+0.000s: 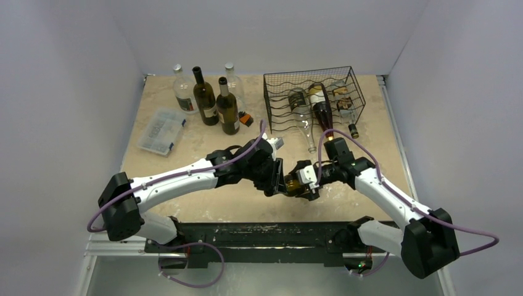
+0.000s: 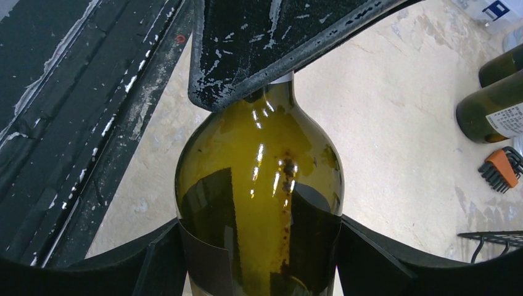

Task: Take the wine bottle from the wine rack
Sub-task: Place the wine bottle at the center of the board.

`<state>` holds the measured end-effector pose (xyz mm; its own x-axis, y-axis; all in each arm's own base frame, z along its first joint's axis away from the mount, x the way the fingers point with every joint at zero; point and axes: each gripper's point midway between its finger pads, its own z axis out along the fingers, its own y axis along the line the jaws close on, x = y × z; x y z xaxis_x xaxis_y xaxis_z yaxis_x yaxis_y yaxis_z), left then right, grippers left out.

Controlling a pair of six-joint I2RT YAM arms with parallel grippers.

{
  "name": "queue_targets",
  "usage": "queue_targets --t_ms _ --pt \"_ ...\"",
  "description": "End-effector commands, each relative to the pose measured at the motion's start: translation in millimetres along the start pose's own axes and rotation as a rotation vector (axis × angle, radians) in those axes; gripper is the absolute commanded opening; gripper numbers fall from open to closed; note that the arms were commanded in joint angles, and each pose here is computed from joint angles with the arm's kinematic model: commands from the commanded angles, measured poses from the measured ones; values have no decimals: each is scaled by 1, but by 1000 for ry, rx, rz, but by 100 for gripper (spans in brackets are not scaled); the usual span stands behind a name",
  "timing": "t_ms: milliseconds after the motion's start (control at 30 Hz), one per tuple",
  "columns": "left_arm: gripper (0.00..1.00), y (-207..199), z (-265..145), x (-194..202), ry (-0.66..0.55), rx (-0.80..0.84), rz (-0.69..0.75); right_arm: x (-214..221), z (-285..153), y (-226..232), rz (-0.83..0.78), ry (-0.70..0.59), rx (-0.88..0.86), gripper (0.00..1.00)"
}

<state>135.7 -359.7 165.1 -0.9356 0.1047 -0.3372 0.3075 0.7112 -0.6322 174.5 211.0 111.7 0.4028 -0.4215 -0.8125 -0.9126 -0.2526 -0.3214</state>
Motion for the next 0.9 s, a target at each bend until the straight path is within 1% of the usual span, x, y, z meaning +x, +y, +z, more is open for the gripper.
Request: queue_targets --t_ms 0,133,200,300,367,567,667,733,867 --pt "15 -41 -14 -25 -88 191 -11 -14 -1 -10 -14 -26 4 56" --pt "23 -37 -16 -25 -78 221 -37 -16 -3 -13 -1 -31 5 43" --pt "32 -34 -16 -25 -71 234 -44 -17 -3 -13 3 -34 7 39" --pt "47 -33 -16 -21 -71 258 -37 -18 -5 -15 14 -40 12 37" --pt "55 -32 -18 -21 -80 271 -28 -19 -7 -16 20 -45 17 35" --pt "71 -27 -20 -21 -112 288 -5 -20 -12 -20 36 -60 33 33" --pt "78 -26 -24 -22 -151 308 46 -21 -16 -21 44 -65 44 33" --pt "82 -25 -30 -25 -211 330 82 -23 -18 -21 48 -74 49 33" --pt "85 -30 -47 -38 -349 378 178 -24 -22 -24 59 -83 61 33"
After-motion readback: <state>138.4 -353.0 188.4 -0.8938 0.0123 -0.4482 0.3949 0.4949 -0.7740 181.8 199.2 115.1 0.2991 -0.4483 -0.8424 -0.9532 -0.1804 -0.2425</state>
